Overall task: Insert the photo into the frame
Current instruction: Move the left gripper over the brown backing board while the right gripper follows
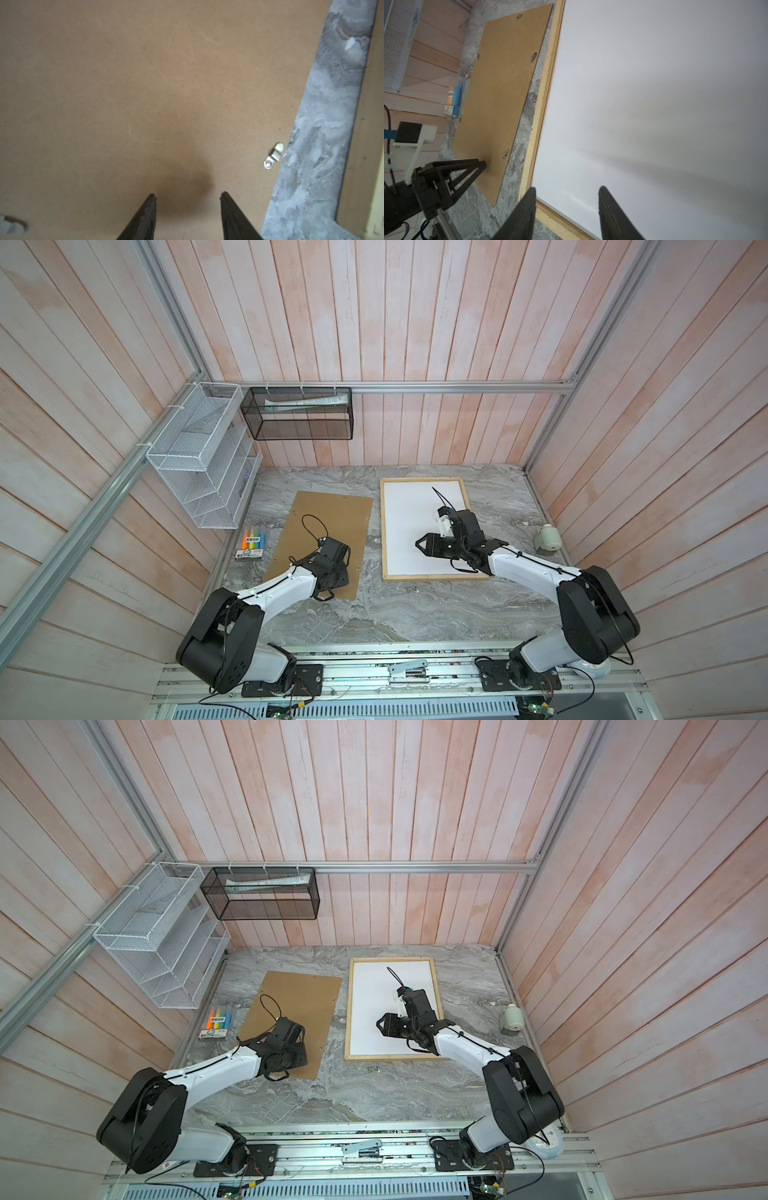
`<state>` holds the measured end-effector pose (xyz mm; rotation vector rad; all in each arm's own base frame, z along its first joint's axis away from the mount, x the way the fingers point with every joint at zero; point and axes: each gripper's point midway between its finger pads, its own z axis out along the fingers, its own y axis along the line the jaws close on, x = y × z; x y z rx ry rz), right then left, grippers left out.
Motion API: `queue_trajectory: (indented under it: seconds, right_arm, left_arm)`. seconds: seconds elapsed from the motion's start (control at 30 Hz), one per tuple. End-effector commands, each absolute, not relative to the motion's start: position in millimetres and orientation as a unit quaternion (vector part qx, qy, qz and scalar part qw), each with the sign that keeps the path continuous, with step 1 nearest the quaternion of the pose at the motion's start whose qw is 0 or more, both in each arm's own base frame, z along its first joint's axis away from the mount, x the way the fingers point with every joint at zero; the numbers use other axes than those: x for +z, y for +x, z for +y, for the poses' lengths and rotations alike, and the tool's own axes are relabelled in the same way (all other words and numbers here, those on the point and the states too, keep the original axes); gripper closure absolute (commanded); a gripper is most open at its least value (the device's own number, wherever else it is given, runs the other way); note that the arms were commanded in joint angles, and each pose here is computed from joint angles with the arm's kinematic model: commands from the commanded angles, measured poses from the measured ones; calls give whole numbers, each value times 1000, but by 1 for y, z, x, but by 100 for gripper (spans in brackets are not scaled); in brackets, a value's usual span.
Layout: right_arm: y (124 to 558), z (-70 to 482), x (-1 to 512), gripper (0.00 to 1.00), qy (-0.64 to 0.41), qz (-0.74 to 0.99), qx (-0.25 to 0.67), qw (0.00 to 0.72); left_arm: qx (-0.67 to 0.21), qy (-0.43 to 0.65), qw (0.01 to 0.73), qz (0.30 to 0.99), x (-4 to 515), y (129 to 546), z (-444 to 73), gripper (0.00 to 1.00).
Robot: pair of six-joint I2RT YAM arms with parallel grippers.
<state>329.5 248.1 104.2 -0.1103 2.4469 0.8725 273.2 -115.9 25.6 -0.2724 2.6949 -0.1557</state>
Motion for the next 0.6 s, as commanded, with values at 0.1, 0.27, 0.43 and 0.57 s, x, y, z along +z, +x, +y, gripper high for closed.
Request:
queue_trajectory:
  seconds: [0.1,0.27,0.43,0.57]
  right_arm:
    - [330,279,108,50,-41,896,349,272]
    - [325,306,95,51,-49,893,366,257]
    - [335,331,90,52,-63,893,367,252]
    - [344,347,88,52,-74,891,375,246]
  left_arm:
    - [-83,-110,205,969,11,269,-122,48]
    - [-111,-126,208,964,0,271,-131,49]
    - [-123,-135,226,957,-1,285,-137,48]
    - [-127,-126,229,957,-2,301,-146,49]
